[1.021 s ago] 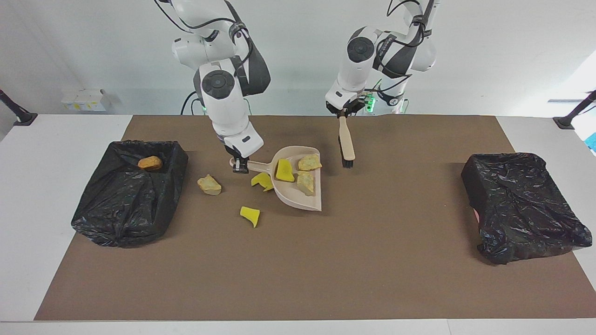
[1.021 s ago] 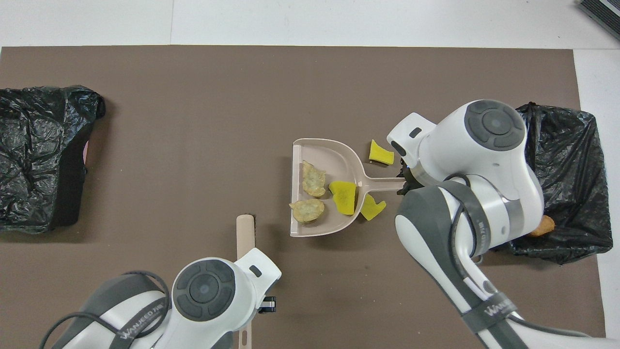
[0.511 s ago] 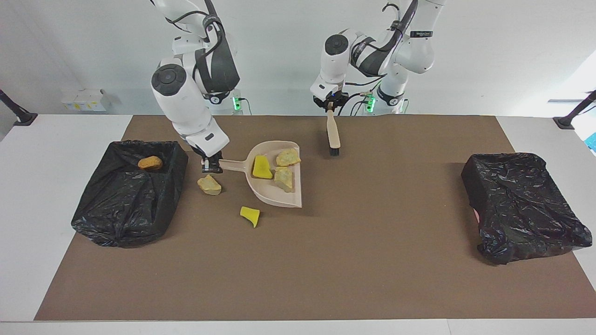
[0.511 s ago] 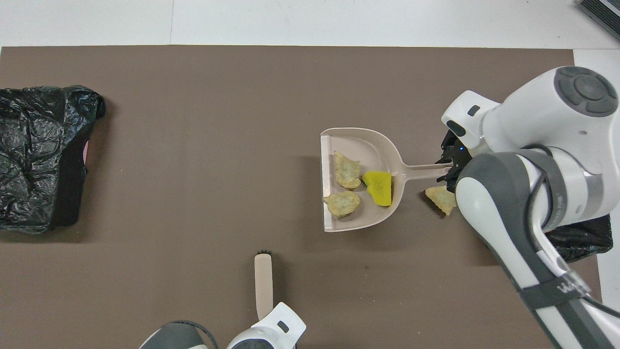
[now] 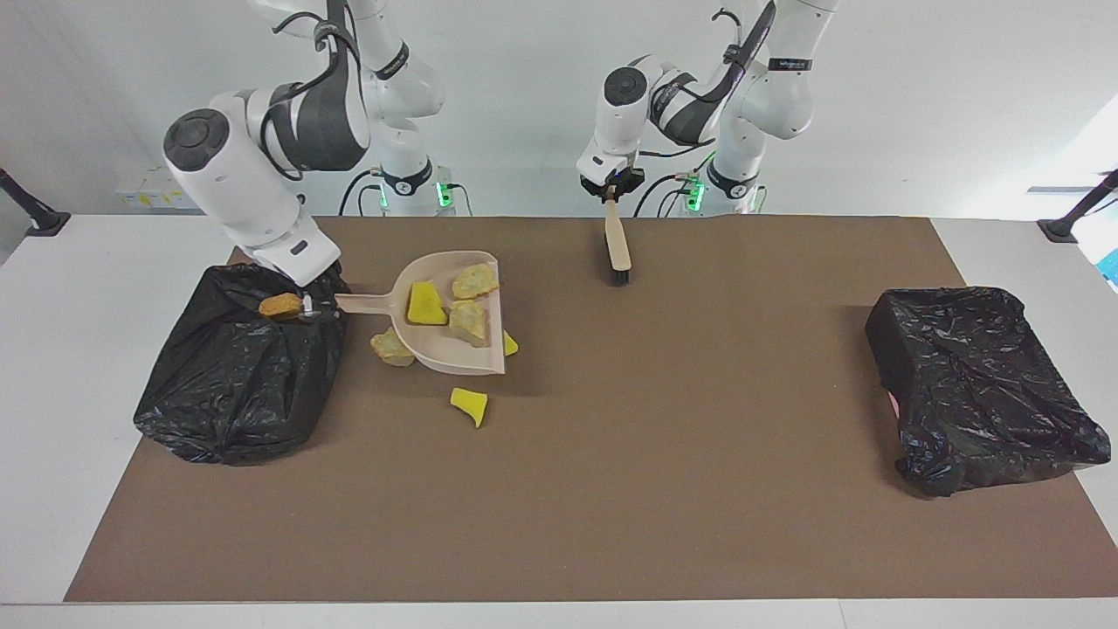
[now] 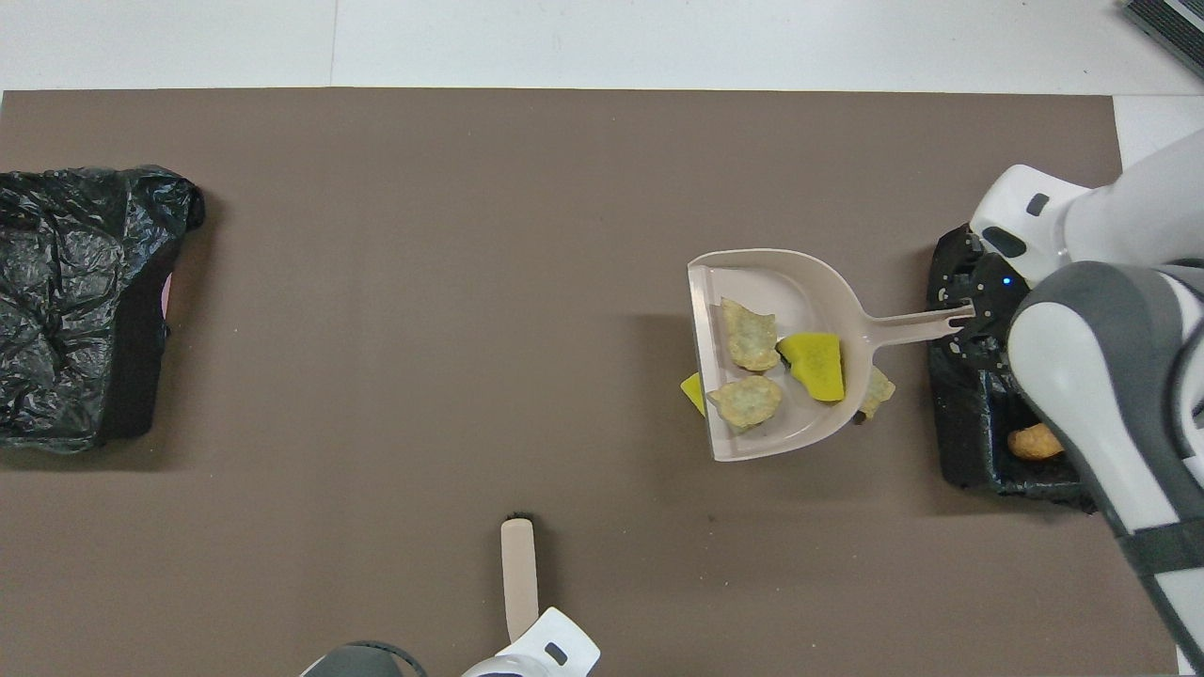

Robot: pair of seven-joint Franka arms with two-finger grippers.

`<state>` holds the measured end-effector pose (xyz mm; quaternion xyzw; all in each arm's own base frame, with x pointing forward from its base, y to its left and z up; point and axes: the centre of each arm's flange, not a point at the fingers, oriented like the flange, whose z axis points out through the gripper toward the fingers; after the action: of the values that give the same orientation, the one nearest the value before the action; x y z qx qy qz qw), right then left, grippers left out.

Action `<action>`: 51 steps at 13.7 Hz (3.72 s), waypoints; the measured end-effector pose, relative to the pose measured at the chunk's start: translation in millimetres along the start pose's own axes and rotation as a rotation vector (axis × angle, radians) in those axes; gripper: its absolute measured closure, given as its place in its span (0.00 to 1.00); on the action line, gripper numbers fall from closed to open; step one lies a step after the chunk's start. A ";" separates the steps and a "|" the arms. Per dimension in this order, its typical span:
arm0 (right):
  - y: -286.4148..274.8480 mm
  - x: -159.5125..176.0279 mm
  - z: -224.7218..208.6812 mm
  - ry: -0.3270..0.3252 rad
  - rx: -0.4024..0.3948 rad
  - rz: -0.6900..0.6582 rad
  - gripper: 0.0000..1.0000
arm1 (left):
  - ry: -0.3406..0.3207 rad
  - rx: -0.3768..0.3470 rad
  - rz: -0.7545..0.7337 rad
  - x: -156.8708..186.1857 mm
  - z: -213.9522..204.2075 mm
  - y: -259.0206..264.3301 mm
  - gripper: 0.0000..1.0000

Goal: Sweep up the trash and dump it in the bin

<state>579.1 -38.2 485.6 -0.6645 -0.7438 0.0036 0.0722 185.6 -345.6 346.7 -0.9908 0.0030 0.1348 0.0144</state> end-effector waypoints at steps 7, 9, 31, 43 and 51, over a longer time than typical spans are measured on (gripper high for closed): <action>-48.5 -153.4 -29.0 0.010 -0.062 0.084 0.68 | 0.003 0.000 0.010 -3.2 3.4 0.9 0.63; -56.1 -170.2 -35.3 0.001 -0.074 0.110 0.68 | 0.002 0.000 0.018 -2.4 3.3 0.4 0.56; -73.7 -242.7 -59.3 -0.653 -0.067 0.393 0.68 | 0.331 -0.079 0.152 241.1 -214.8 -96.0 0.00; -66.2 -163.2 -107.4 -0.943 -0.056 0.434 0.68 | 0.333 -0.020 0.177 255.4 -362.3 -236.5 0.00; -56.5 -81.1 -128.7 -1.146 -0.069 0.290 0.68 | 0.220 -0.041 0.140 228.4 -389.4 -268.9 0.00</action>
<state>546.4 -136.7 610.3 -0.6534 -0.5657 0.3475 -0.3638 512.3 -88.7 668.2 -0.9970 0.0711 0.0259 -0.0158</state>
